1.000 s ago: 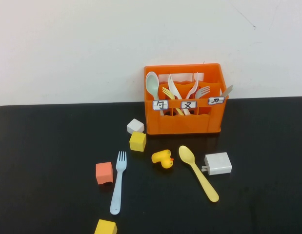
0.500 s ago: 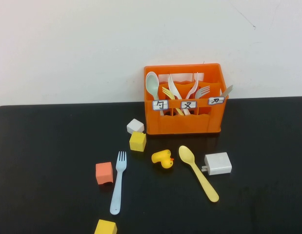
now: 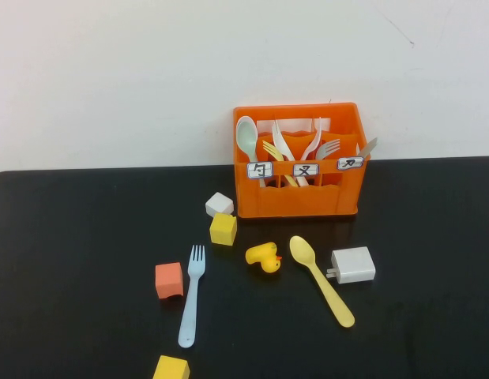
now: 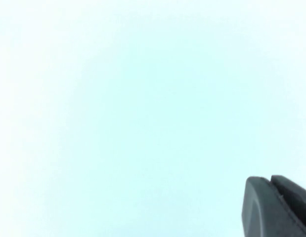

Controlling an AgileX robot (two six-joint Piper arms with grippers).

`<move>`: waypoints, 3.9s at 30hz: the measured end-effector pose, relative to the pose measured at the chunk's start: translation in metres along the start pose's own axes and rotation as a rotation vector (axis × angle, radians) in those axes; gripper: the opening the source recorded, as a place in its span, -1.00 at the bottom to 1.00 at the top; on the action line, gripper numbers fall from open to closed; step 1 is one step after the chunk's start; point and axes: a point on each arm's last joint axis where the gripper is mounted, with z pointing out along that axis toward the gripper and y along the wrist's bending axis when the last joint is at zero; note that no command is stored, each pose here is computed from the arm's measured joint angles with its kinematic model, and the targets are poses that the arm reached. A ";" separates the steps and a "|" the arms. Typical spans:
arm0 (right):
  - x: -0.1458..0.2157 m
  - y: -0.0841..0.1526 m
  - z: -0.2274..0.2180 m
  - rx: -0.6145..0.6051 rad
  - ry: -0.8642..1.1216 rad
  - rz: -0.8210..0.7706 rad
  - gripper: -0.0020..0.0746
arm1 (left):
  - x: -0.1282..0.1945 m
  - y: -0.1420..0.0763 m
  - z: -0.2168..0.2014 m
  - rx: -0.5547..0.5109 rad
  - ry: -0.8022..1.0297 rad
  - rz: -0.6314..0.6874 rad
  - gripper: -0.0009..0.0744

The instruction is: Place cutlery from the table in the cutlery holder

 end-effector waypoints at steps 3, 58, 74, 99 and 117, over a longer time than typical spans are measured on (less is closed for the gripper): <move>-0.006 0.000 0.000 0.002 -0.071 -0.007 -0.95 | -0.008 -0.001 0.000 0.010 -0.083 -0.002 -0.98; -0.029 0.014 0.051 -0.400 0.958 -0.208 -0.95 | 0.095 -0.049 0.163 0.061 1.449 -0.573 -0.98; -0.015 0.015 0.048 -0.386 0.957 -0.178 -0.95 | 0.203 -0.107 0.186 -0.052 1.716 -0.055 -0.97; -0.016 0.016 0.049 -0.387 0.944 -0.163 -0.95 | 0.277 -0.114 0.226 -0.159 1.755 0.236 -0.18; -0.016 0.016 0.050 -0.384 0.936 -0.157 -0.95 | 0.295 -0.109 0.218 -0.146 1.807 0.299 -0.50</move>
